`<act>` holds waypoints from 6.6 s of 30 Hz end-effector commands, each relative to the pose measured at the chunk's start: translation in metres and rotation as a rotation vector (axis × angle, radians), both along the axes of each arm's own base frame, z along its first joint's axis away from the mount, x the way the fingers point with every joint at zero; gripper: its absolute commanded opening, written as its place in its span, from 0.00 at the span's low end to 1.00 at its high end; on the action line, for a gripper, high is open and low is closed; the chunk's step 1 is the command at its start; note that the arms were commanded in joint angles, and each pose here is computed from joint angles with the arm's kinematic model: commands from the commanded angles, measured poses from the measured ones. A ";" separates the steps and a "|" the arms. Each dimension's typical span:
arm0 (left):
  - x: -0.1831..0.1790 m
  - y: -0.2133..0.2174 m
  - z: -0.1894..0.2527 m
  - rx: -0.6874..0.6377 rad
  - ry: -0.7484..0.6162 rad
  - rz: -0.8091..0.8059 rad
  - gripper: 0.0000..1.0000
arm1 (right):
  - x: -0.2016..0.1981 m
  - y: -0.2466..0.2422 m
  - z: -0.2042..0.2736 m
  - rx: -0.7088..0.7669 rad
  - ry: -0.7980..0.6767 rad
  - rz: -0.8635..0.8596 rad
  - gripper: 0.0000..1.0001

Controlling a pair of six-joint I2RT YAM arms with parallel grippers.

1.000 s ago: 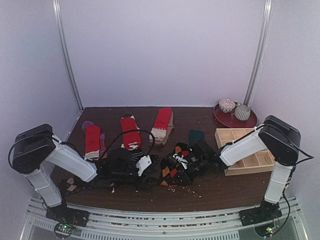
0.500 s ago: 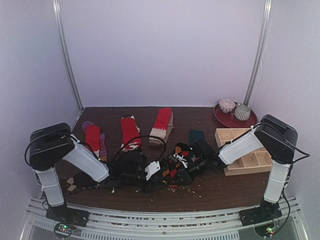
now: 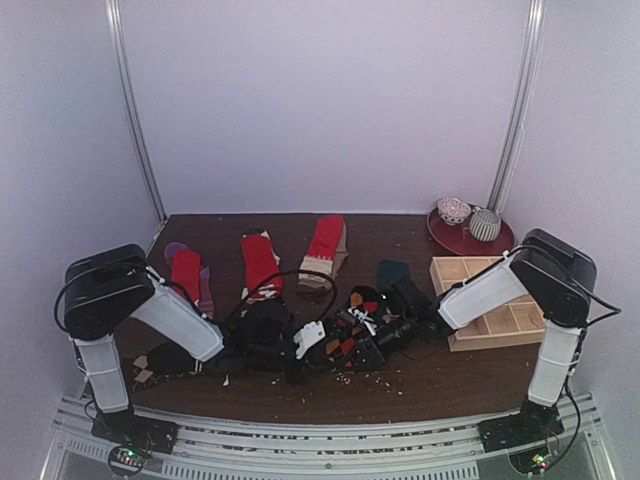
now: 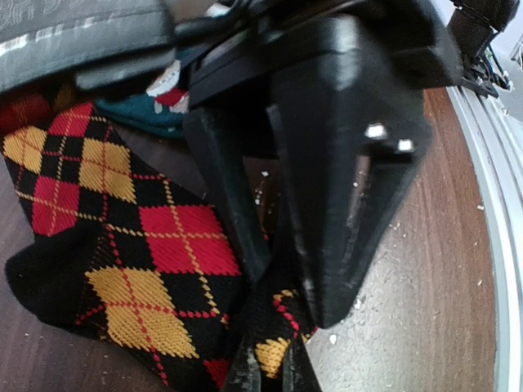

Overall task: Roll the socks
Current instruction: Roll the sock at the center of the board.

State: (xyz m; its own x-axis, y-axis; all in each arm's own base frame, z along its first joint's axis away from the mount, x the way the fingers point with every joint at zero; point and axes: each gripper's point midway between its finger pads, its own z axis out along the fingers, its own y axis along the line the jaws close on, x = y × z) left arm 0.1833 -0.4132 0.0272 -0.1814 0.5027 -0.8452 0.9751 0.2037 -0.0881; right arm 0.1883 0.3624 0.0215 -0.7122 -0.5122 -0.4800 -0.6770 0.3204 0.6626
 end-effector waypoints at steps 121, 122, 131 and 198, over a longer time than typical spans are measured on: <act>-0.034 0.076 -0.066 0.376 0.674 0.193 0.00 | -0.010 0.010 0.046 -0.107 -1.163 0.097 0.55; -0.034 0.076 -0.065 0.373 0.674 0.191 0.00 | -0.010 0.012 0.042 -0.117 -1.159 0.105 0.55; -0.038 0.079 -0.064 0.368 0.671 0.180 0.00 | -0.001 0.008 -0.001 -0.231 -1.061 0.122 0.51; -0.016 0.043 -0.053 0.258 0.163 0.139 0.00 | -0.023 -0.033 -0.030 -0.177 -0.044 -0.041 0.31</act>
